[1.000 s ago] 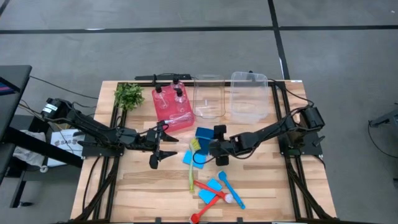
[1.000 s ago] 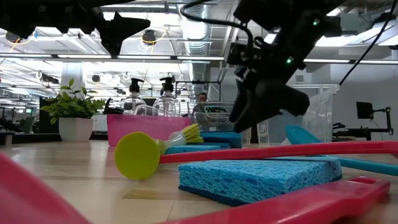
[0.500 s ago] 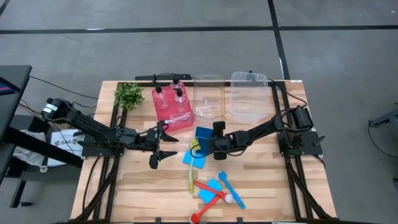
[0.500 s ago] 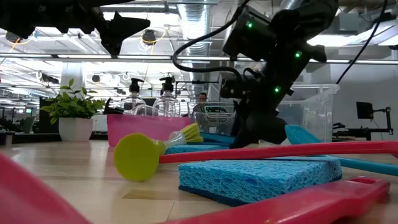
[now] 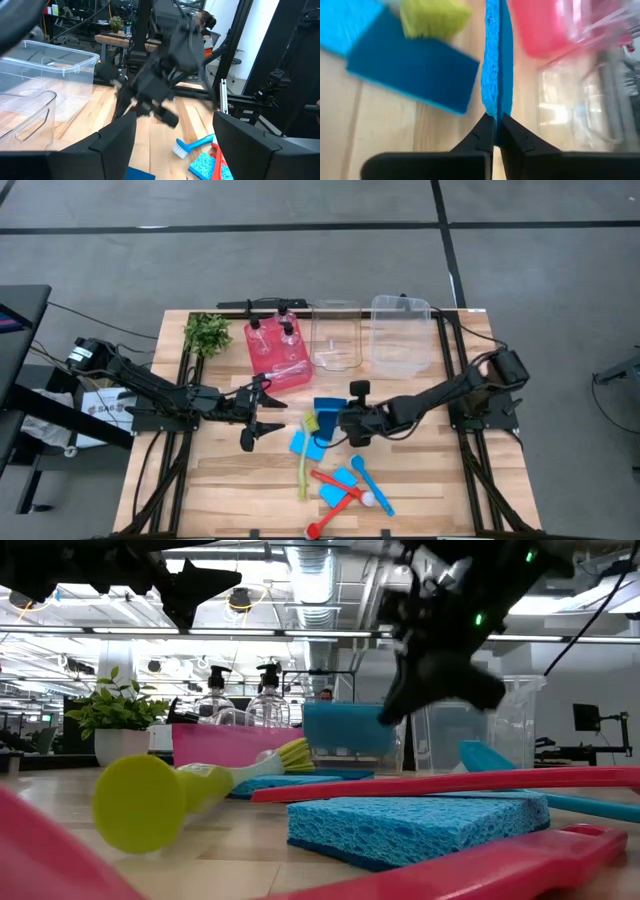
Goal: Pick & Place Kitchen Sink Supplies
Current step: Put the blue sponge into the left transparent bin
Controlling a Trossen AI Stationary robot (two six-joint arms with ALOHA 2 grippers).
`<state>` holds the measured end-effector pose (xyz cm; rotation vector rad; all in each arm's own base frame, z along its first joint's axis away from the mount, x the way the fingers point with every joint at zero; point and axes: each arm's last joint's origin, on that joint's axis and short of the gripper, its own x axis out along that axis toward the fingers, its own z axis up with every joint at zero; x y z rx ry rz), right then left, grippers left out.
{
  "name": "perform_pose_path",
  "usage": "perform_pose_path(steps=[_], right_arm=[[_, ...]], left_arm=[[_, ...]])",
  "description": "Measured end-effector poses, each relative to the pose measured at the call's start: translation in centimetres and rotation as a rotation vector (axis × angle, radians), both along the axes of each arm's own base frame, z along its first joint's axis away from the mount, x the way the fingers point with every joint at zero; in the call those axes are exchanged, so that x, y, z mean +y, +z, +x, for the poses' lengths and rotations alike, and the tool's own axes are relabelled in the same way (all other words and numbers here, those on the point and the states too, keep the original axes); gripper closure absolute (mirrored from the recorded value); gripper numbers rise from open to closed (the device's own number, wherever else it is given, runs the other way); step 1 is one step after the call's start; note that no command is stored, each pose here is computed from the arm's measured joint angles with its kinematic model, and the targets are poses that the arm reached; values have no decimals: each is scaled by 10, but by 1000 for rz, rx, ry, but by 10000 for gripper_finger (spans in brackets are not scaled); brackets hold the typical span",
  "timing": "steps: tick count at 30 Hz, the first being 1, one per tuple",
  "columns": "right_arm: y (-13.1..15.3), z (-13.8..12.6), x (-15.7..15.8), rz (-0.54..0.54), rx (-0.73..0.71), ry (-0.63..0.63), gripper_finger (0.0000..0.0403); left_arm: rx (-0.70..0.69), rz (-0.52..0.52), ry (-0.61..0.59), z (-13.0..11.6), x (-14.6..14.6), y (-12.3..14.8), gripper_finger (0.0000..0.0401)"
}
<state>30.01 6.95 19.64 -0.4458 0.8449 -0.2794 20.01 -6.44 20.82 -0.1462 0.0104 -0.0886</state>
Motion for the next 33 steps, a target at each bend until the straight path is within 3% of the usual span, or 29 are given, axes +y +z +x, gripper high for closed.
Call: perform_pose_path(steps=[11,19,24,33], right_arm=[[68,-33,1,-91,-257,-61,396],[105,-43,-45,-138,-403,-203,395],[107,-40,-92,-85,-416,-266,395],[86,-31,-167,30,-366,-375,393]], left_arm=[[0,0,0,0,0,0,135],[0,0,0,0,0,0,135],[0,0,0,0,0,0,135],[0,0,0,0,0,0,135]])
